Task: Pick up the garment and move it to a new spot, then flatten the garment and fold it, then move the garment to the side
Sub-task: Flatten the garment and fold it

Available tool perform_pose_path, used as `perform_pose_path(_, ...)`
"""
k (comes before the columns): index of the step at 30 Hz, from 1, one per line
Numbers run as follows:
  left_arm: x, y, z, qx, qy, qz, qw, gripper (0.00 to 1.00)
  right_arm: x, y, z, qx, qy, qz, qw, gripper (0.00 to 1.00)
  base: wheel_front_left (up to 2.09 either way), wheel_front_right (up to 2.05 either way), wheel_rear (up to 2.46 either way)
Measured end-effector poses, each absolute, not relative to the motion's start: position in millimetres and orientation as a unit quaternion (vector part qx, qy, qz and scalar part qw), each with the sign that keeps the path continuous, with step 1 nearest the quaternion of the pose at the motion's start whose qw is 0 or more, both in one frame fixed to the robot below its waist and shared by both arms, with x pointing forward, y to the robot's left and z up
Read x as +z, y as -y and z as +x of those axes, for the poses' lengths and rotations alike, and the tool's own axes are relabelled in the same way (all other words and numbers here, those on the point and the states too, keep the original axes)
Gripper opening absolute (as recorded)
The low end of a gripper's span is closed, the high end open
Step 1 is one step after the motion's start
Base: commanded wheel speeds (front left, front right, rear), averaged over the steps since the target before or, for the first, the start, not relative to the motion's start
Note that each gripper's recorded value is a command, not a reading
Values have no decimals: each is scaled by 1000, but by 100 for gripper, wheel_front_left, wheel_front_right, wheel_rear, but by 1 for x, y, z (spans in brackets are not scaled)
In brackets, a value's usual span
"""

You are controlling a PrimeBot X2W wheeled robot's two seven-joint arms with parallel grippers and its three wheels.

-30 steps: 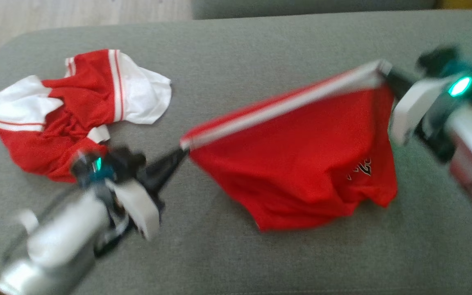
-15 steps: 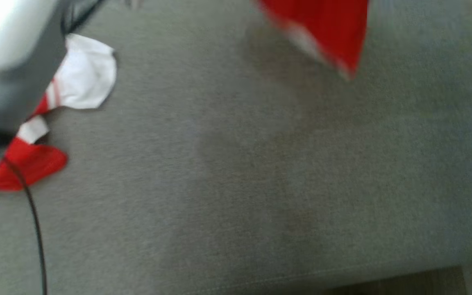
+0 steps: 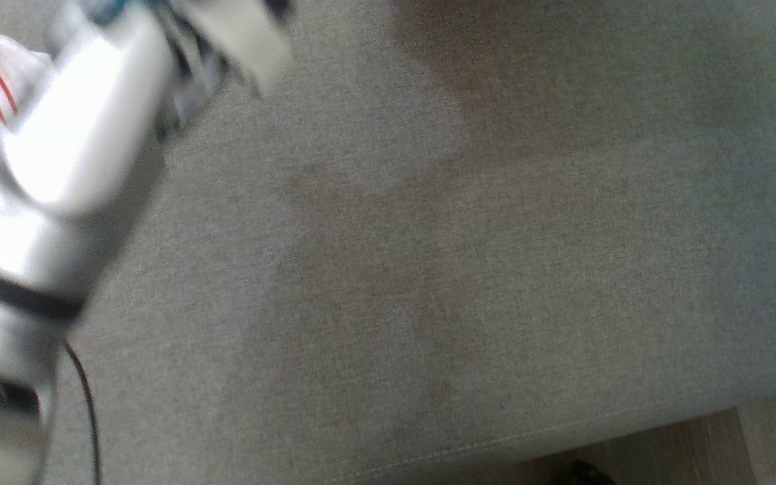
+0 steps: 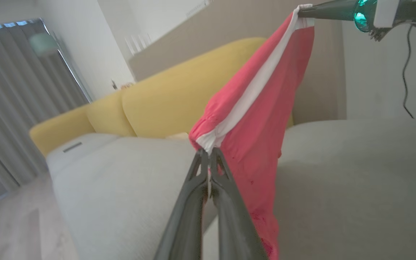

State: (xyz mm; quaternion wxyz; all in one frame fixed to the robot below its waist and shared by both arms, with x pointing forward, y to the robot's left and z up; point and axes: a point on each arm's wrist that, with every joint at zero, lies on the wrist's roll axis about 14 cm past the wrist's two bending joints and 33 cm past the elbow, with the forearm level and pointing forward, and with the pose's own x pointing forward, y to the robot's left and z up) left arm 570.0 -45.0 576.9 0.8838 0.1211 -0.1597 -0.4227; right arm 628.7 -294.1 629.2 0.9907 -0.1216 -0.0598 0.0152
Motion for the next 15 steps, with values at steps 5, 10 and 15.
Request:
perform_pose_path(5,517,42,512,-444,87,82,888,0,553,298,584,14,2,-78,997,0,0,0,0)
perform_pose_path(10,480,39,440,-462,36,72,883,0,517,310,520,-10,-11,-42,999,0,0,0,0)
perform_pose_path(15,455,27,376,-444,-10,64,893,0,485,304,438,-31,-31,-13,999,0,0,0,0)
